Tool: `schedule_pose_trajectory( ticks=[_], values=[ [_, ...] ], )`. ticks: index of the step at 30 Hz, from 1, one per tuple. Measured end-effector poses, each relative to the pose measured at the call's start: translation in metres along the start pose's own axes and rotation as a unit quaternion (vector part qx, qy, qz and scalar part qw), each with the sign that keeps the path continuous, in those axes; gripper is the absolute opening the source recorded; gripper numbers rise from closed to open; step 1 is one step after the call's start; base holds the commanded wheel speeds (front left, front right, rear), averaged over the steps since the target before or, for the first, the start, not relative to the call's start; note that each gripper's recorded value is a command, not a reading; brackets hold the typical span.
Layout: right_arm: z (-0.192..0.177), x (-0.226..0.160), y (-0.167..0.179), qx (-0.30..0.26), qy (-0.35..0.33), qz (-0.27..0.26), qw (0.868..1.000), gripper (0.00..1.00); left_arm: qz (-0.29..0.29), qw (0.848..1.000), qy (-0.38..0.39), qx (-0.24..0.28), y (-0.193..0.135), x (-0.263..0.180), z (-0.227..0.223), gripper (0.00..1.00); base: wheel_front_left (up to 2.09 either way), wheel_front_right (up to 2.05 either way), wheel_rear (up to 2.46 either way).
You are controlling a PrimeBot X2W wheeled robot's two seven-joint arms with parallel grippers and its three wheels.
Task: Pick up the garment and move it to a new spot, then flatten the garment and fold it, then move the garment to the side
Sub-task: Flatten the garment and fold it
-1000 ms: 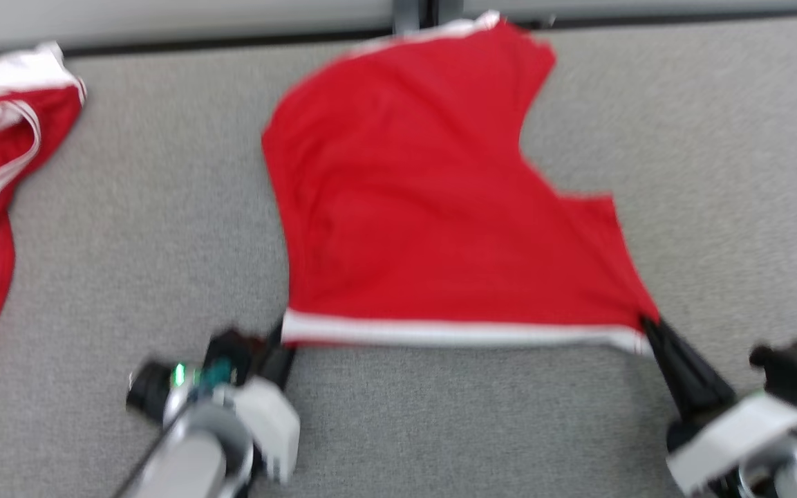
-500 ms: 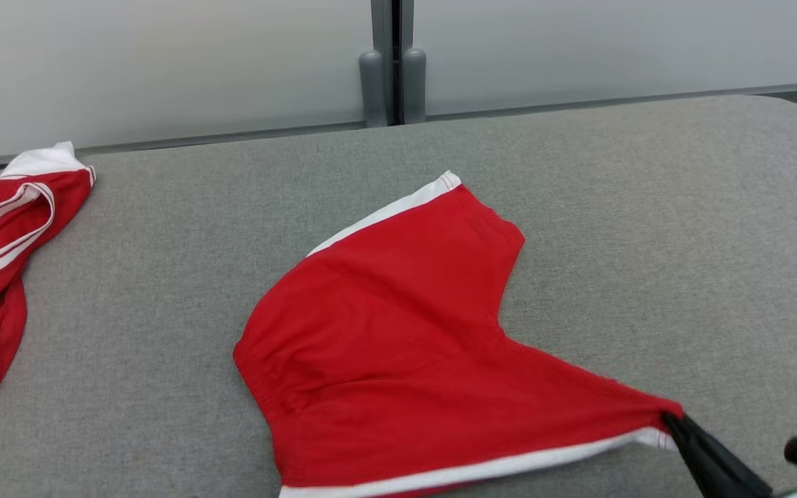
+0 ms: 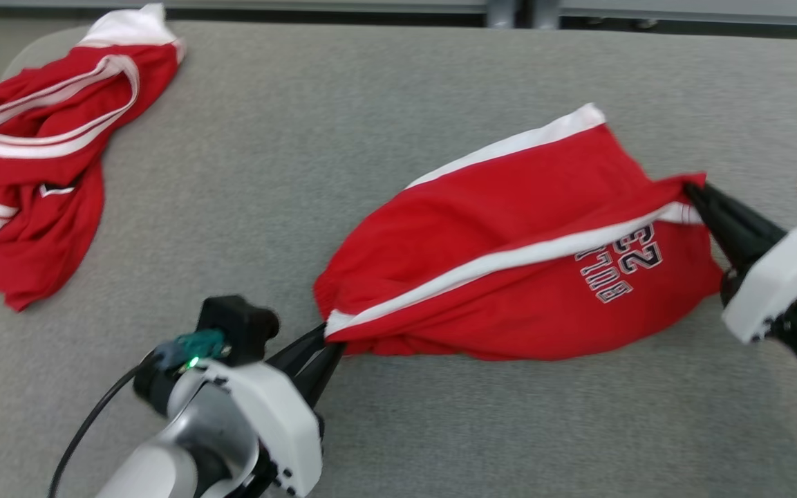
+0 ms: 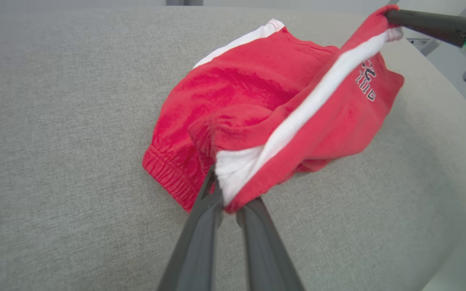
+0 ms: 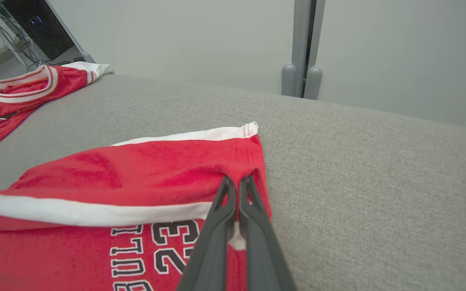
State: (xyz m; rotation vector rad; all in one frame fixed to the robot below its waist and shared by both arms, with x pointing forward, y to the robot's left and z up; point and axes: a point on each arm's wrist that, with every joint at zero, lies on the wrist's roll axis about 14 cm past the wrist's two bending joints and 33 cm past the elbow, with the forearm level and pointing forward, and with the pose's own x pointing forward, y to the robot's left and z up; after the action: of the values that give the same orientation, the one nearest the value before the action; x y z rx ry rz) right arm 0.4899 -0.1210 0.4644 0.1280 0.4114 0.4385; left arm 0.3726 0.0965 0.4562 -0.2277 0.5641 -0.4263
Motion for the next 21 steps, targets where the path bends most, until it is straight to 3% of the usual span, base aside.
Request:
schedule_pose_trajectory(
  ticks=[7, 14, 15, 16, 17, 18, 21],
  values=[
    [0.006, 0.074, 0.01, -0.028, 0.037, 0.033, 0.998, 0.0, 0.001, 0.999, 0.041, -0.006, 0.017, 0.026, 0.001, 0.0, 0.0, 0.0, 0.0],
    [-0.007, 0.114, 0.013, -0.052, 0.076, 0.044, 0.995, 0.0, 0.01, 0.997, 0.072, -0.004, 0.036, 0.043, 0.001, 0.0, 0.0, 0.0, 0.0],
    [-0.008, 0.117, 0.012, -0.054, 0.076, 0.043, 0.995, 0.0, 0.014, 0.997, 0.074, -0.005, 0.039, 0.044, 0.001, 0.08, 0.0, 0.0, 0.0],
    [-0.006, 0.121, 0.012, -0.057, 0.072, 0.042, 0.995, 0.05, 0.014, 0.997, 0.075, -0.013, 0.04, 0.046, 0.0, 0.33, 0.0, 0.0, 0.0],
    [-0.005, 0.124, 0.012, -0.058, 0.068, 0.042, 0.995, 0.29, 0.015, 0.997, 0.077, -0.017, 0.04, 0.048, -0.001, 0.95, 0.0, 0.0, 0.0],
    [-0.003, 0.126, 0.012, -0.062, 0.062, 0.042, 0.995, 1.0, 0.017, 0.997, 0.079, -0.018, 0.041, 0.05, -0.002, 1.0, 0.0, 0.0, 0.0],
    [-0.005, 0.129, 0.01, -0.059, 0.061, 0.038, 0.996, 1.0, 0.022, 0.997, 0.075, -0.027, 0.045, 0.053, -0.003, 1.0, 0.0, 0.0, 0.0]
  ],
)
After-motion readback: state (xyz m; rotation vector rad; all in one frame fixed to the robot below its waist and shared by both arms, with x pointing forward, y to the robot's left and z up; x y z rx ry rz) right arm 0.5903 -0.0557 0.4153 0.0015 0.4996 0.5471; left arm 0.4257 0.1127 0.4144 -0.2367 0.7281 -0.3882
